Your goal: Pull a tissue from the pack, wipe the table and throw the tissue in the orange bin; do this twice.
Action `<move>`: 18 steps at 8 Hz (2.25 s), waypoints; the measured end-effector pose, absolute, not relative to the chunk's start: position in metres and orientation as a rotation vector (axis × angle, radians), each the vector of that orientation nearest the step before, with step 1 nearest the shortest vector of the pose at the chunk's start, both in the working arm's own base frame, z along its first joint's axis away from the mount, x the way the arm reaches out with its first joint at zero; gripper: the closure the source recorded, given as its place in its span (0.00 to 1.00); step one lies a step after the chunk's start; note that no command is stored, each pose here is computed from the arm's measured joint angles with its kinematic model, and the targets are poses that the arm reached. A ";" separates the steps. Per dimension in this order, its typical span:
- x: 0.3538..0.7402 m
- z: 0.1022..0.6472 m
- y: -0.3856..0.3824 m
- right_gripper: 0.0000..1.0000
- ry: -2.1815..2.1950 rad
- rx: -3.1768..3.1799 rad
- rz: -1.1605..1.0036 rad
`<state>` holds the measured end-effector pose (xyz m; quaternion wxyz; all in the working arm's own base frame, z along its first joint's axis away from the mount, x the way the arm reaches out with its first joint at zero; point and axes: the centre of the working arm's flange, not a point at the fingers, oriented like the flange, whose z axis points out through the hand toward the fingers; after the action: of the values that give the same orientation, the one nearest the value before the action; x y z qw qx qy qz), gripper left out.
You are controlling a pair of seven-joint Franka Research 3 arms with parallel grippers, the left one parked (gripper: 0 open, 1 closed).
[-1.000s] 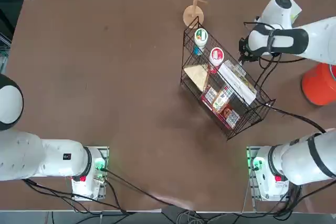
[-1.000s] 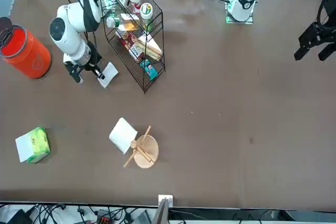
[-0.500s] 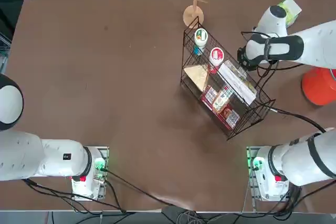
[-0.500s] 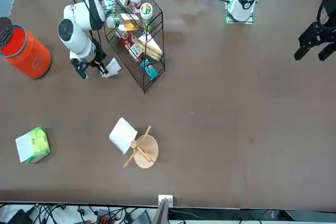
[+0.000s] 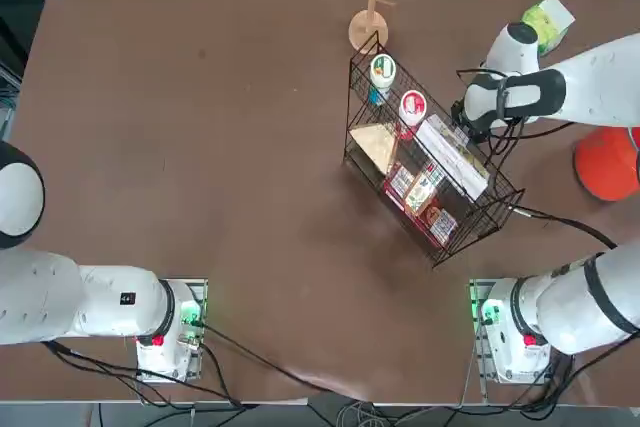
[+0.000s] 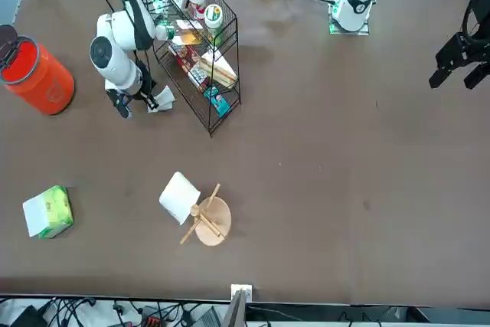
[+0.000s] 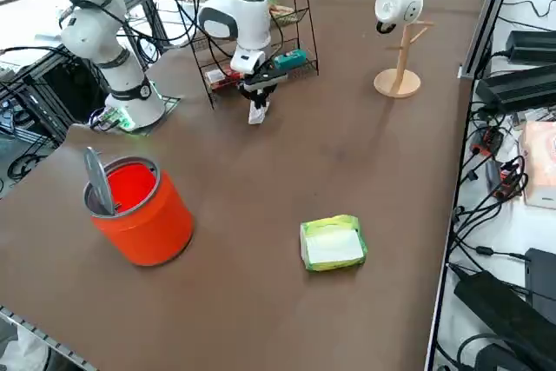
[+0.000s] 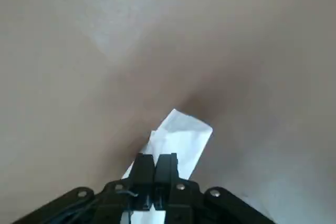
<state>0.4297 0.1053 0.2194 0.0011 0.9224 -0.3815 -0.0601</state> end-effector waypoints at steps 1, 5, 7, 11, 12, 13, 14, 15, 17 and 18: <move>0.430 0.214 0.102 0.99 -1.204 2.885 -0.195; 0.435 0.193 0.097 0.99 -1.223 2.884 -0.128; 0.437 0.192 0.099 0.98 -1.218 2.888 -0.118; 0.445 0.201 0.117 0.97 -1.251 2.894 -0.082; 0.445 0.202 0.124 0.98 -1.259 2.892 -0.079; 0.446 0.203 0.125 0.97 -1.264 2.892 -0.075; 0.446 0.203 0.125 0.97 -1.264 2.892 -0.074; 0.446 0.203 0.126 0.98 -1.260 2.894 -0.074; 0.446 0.203 0.128 0.98 -1.254 2.894 -0.079; 0.445 0.202 0.128 0.98 -1.252 2.891 -0.087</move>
<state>0.4450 0.1277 0.2024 -0.0051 0.9173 -0.3973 -0.0275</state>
